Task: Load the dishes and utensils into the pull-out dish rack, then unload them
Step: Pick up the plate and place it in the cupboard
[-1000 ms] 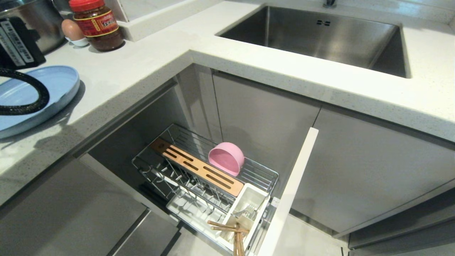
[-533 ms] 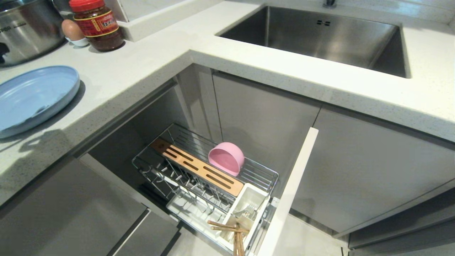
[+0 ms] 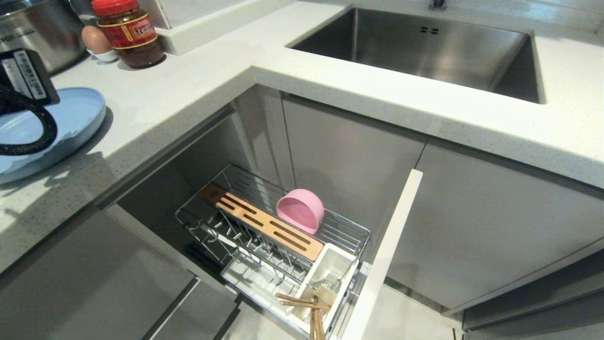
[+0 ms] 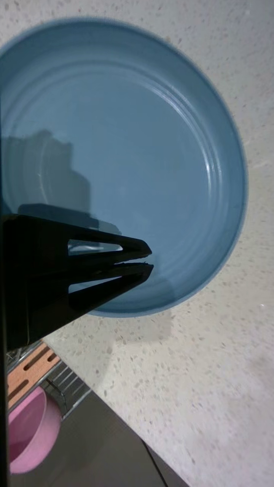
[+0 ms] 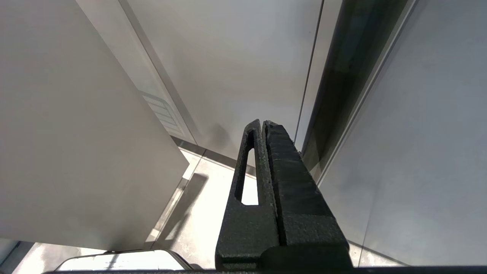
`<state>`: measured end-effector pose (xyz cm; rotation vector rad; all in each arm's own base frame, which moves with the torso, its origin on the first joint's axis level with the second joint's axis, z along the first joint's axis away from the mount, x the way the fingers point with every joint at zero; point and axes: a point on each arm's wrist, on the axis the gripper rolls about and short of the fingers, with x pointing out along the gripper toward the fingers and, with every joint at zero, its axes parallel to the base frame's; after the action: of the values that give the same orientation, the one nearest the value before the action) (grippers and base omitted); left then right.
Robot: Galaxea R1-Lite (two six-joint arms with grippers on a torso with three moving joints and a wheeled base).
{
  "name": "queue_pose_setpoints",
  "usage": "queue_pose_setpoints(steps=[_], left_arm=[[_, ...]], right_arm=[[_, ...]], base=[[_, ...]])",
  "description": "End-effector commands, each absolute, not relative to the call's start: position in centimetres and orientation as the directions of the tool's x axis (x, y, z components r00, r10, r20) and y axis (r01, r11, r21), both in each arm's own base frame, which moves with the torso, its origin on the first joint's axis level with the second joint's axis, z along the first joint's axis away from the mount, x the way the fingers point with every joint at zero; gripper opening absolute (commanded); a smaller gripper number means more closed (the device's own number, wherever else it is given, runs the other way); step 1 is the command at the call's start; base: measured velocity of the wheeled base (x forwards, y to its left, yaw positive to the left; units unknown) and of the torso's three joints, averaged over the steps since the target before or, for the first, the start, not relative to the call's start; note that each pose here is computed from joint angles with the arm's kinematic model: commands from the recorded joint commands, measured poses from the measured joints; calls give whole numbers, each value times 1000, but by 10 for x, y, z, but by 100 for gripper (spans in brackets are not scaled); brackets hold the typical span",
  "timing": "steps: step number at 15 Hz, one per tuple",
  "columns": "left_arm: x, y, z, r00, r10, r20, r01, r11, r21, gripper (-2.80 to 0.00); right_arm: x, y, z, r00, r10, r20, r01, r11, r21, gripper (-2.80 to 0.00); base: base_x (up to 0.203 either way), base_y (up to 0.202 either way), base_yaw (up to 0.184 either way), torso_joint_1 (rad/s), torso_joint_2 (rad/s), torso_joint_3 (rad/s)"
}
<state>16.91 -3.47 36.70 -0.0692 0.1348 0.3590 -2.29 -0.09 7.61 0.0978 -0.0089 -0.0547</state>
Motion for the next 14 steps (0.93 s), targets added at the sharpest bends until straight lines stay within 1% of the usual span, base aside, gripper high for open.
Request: queue_pose_setpoints(steps=[1, 14], left_arm=[[186, -40, 356, 917, 352, -189, -360, 933, -8, 0], [199, -43, 347, 902, 370, -223, -375, 927, 24, 0]], right_arm=[[-23, -1, 76, 998, -55, 11, 54, 994, 99, -280], [-23, -1, 76, 998, -55, 11, 54, 994, 99, -280]], base=[[0, 0, 0, 0, 0, 0], [0, 0, 0, 0, 0, 0]])
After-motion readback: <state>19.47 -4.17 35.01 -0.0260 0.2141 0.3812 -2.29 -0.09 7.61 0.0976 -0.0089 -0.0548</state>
